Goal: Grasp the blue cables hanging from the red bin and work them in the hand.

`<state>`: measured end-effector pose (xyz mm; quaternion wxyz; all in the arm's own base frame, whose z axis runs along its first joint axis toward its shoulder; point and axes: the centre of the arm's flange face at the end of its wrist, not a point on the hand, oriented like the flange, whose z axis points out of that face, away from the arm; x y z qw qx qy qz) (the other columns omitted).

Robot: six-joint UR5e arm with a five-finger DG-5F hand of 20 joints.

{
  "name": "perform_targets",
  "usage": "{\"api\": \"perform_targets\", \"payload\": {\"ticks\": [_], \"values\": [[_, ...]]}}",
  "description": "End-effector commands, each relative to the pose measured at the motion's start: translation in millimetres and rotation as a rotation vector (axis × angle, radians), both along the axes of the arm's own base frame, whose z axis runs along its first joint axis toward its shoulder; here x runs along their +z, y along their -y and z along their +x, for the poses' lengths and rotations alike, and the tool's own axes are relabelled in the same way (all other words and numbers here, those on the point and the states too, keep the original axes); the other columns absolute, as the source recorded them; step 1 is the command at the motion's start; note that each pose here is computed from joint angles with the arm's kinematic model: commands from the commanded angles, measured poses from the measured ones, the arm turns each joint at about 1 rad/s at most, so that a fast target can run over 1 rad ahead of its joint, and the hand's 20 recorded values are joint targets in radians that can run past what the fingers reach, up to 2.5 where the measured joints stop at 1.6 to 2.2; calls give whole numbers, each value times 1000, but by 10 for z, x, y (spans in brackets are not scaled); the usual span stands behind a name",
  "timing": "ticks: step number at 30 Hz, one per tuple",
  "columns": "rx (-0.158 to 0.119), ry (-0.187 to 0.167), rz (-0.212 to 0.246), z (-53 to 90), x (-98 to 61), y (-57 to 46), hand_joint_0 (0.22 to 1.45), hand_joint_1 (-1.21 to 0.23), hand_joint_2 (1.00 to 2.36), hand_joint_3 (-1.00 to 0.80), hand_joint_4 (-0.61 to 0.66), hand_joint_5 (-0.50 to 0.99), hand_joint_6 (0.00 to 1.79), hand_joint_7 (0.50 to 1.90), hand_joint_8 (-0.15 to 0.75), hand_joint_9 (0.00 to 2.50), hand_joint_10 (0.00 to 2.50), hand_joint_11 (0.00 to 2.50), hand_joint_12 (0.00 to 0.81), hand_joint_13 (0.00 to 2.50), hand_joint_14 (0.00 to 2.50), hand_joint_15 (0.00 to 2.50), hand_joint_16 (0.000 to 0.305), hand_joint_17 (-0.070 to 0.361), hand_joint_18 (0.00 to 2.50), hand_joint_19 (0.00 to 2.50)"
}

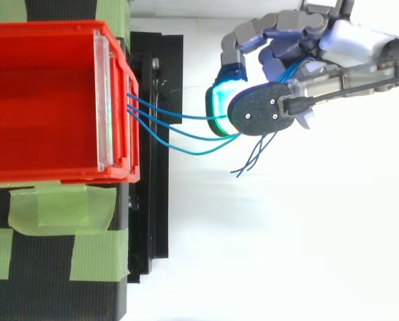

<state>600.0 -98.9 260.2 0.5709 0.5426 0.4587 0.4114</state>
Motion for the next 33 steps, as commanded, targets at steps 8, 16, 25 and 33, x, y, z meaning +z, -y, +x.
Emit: {"api": "perform_targets", "payload": {"ticks": [8, 16, 25, 33], "values": [[1, 0, 0, 0, -1, -4, 951, -589, 1024, -221, 228, 224, 653, 1318, 453, 631, 2500, 2500, 516, 942, 2500, 1809, 39, 89, 1439, 975], [-1, 0, 0, -2, -1, 5, 951, -588, 1024, -221, 231, 224, 654, 1317, 455, 632, 2500, 2500, 516, 943, 2500, 1808, 39, 88, 1436, 985], [1, 0, 0, 0, -1, -4, 950, -588, 1024, -218, 226, 222, 657, 1316, 455, 633, 2500, 2500, 521, 946, 2500, 1797, 40, 90, 1424, 956], [1, 0, 0, 0, -1, -4, 950, -588, 1024, -218, 232, 224, 651, 1318, 453, 634, 2500, 2500, 529, 949, 2500, 1797, 41, 92, 1396, 904]]}}
